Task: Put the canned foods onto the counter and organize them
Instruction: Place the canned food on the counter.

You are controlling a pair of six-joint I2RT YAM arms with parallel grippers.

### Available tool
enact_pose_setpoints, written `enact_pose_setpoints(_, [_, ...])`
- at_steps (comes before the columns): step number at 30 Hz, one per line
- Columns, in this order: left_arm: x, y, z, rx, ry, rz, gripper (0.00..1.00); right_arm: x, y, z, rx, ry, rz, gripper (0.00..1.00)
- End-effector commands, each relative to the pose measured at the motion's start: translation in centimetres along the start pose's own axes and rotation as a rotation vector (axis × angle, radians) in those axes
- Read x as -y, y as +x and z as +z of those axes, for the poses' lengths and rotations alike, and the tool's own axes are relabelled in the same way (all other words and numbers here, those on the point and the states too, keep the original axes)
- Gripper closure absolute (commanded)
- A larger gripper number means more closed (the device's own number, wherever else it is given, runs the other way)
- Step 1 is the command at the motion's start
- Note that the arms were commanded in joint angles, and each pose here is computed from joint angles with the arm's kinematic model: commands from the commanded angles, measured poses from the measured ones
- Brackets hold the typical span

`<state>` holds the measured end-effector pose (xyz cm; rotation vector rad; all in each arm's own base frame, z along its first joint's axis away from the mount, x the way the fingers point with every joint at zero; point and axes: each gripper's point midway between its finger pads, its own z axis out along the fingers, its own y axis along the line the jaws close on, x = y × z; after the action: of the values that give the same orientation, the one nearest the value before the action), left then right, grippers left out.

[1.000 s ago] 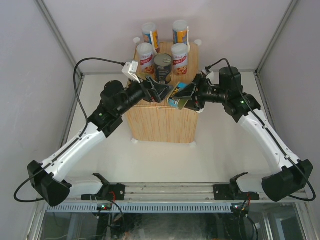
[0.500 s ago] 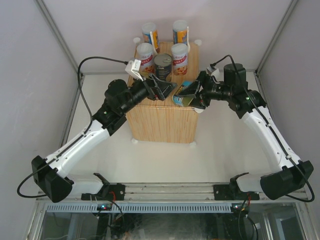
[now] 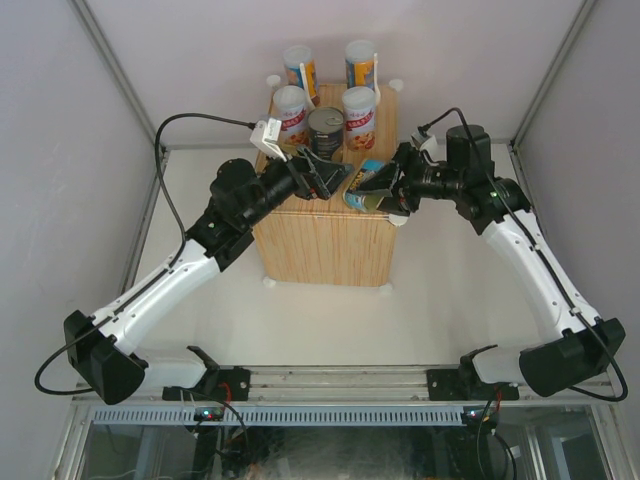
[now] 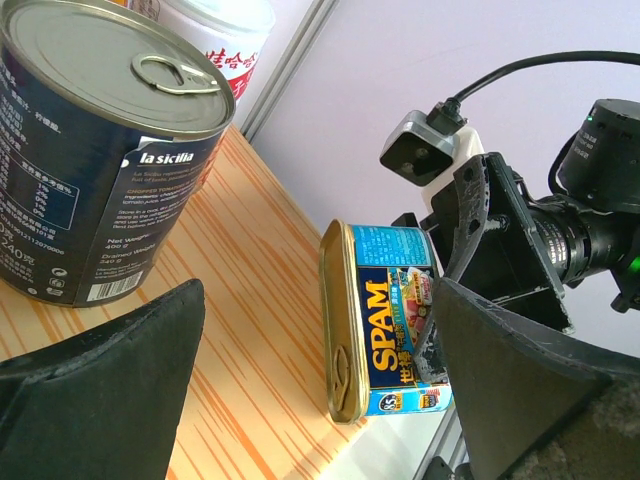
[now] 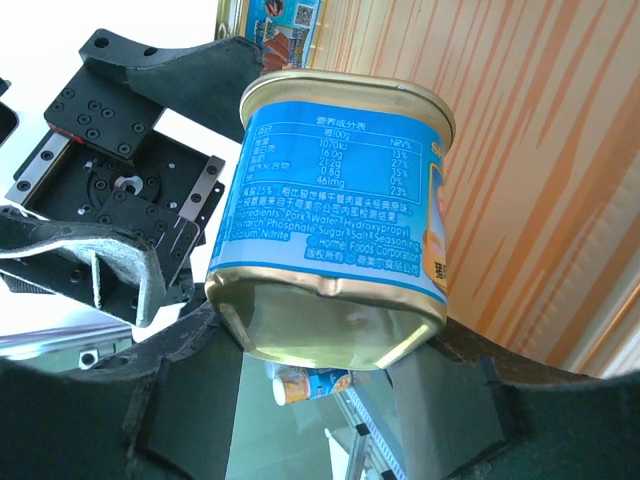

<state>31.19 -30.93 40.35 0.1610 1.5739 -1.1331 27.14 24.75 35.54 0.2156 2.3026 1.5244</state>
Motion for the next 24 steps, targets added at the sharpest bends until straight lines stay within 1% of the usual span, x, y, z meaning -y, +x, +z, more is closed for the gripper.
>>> enact_pose_setpoints(1, [2.7, -3.3, -0.2, 0.08, 0.062, 0.012, 0.02, -3.0, -0.1, -0.9, 0.006, -0.128, -0.061, 0.66])
enact_pose_setpoints(8, [2.6, -3.5, -0.5, 0.079, 0.054, 0.03, 0.01, -5.7, 1.3, -0.9, -0.068, -0.24, -0.054, 0.62])
enact_pose_setpoints(11, [2.7, -3.5, -0.4, 0.076, 0.057, 0.036, 0.01, -6.4, 2.0, -0.7, -0.091, -0.256, -0.052, 0.59])
enact_pose_setpoints(14, [2.6, -3.4, -0.4, 0.067, 0.054, 0.046, 0.01, -6.0, 2.6, -0.2, -0.111, -0.227, -0.05, 0.54])
enact_pose_setpoints(19, [2.3, -3.0, -0.1, 0.051, 0.048, 0.057, 0.01, -4.0, 2.7, 0.6, -0.114, -0.147, -0.027, 0.45])
enact_pose_setpoints(20, [2.3, -2.9, -0.1, 0.048, 0.048, 0.058, 0.0, -3.8, 2.7, 0.7, -0.114, -0.138, -0.022, 0.42])
enact_pose_setpoints(22, [2.2, -2.6, 0.1, 0.041, 0.053, 0.061, 0.0, -3.2, 2.6, 0.9, -0.109, -0.117, -0.015, 0.3])
enact_pose_setpoints(24, [2.2, -2.4, 0.2, 0.037, 0.058, 0.06, 0.0, -2.8, 2.4, 1.0, -0.104, -0.098, -0.014, 0.28])
